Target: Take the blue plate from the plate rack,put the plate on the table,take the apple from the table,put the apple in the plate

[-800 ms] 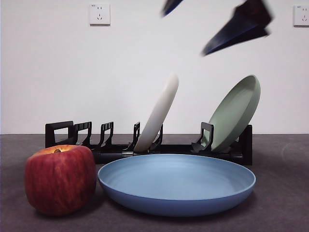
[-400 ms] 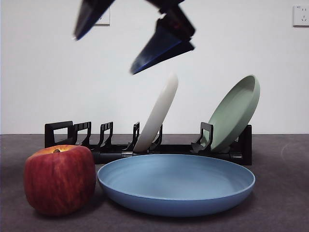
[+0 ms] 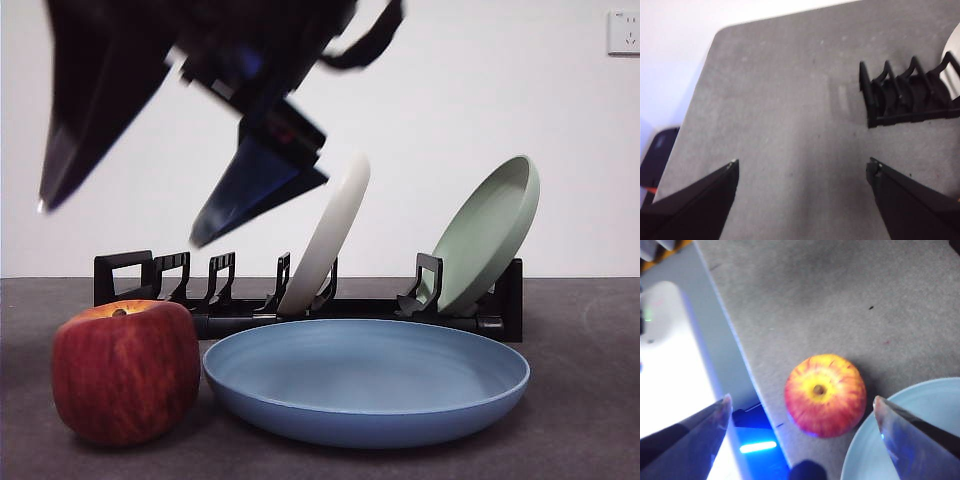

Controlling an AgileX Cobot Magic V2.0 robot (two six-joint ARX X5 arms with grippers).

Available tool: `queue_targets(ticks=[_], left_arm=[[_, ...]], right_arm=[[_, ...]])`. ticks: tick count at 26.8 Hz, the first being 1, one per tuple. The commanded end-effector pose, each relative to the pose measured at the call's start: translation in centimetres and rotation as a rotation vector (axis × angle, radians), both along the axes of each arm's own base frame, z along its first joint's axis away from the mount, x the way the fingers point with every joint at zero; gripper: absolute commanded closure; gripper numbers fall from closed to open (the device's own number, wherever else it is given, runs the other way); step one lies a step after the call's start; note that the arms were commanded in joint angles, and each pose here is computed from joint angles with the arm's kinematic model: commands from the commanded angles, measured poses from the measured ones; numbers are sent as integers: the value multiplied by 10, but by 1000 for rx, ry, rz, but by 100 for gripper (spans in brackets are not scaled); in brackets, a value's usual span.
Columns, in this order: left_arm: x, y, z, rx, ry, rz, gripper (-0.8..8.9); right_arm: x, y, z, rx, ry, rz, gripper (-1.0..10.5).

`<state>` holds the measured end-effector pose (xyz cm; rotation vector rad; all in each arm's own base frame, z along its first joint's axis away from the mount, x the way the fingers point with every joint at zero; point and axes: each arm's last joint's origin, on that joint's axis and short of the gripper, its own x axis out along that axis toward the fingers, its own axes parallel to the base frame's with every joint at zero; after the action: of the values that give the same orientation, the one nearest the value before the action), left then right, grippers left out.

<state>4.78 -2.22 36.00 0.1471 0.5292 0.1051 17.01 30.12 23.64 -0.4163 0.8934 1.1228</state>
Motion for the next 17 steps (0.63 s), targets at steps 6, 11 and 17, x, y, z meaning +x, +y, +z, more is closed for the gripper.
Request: queue_targets(ticks=[6,11,17], left_arm=[[-2,2,-4,-54,-2,40,382],[-2,2,-4,-57,-5,40,382],[-2,2,-3,-55,-7,42,382]], right_arm=[[4,16,-28,-43,-11,14,463],[8,22,-47,-74,6,15,464],[10,26,-64,-120,6,5,674]])
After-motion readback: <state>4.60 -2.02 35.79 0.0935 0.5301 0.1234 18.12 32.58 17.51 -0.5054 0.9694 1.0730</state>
